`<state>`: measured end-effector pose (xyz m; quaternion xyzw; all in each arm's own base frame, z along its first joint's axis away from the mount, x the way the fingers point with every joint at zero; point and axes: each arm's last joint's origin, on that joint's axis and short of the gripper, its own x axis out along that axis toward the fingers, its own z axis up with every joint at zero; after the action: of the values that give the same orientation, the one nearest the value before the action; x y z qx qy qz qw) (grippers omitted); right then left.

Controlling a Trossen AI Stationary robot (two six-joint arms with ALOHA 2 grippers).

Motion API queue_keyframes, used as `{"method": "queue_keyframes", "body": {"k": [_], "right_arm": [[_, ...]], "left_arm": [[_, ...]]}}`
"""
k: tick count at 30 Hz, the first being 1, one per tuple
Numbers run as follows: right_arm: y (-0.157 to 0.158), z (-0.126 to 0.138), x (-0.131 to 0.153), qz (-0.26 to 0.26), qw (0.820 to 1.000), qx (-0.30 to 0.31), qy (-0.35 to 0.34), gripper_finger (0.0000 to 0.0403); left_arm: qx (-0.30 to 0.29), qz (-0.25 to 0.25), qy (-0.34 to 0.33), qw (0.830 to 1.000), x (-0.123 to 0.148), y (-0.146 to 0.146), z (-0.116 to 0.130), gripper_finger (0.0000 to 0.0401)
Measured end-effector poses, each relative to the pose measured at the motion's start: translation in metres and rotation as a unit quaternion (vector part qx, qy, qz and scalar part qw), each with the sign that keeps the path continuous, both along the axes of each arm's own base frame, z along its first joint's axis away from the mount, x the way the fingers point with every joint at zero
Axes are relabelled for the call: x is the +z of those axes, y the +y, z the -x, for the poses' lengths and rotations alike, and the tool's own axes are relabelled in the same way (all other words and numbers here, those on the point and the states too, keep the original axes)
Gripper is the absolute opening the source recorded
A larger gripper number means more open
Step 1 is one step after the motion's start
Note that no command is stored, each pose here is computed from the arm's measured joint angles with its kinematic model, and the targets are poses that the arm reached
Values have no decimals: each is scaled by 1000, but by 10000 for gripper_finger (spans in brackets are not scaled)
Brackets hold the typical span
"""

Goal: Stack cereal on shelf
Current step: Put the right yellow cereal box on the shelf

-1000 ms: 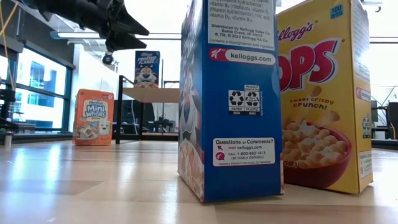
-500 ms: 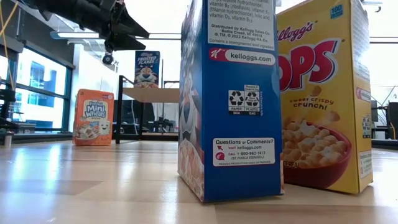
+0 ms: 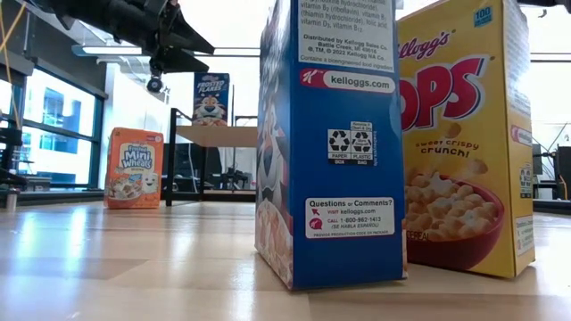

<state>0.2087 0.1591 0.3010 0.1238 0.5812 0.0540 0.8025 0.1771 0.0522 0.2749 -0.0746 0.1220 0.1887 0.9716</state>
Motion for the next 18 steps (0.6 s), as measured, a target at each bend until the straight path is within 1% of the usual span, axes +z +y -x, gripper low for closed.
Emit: {"method": "queue_keyframes", "body": {"k": [4, 9, 18], "right_arm": [[12, 5, -12, 23, 999, 7, 42, 268], [21, 10, -23, 48, 995, -3, 83, 268], [34, 15, -32, 72, 994, -6, 84, 268]], "left_arm": [[0, 0, 0, 1000, 0, 0, 0, 280], [0, 0, 0, 1000, 0, 0, 0, 280], [0, 0, 0, 1000, 0, 0, 0, 280]]}}
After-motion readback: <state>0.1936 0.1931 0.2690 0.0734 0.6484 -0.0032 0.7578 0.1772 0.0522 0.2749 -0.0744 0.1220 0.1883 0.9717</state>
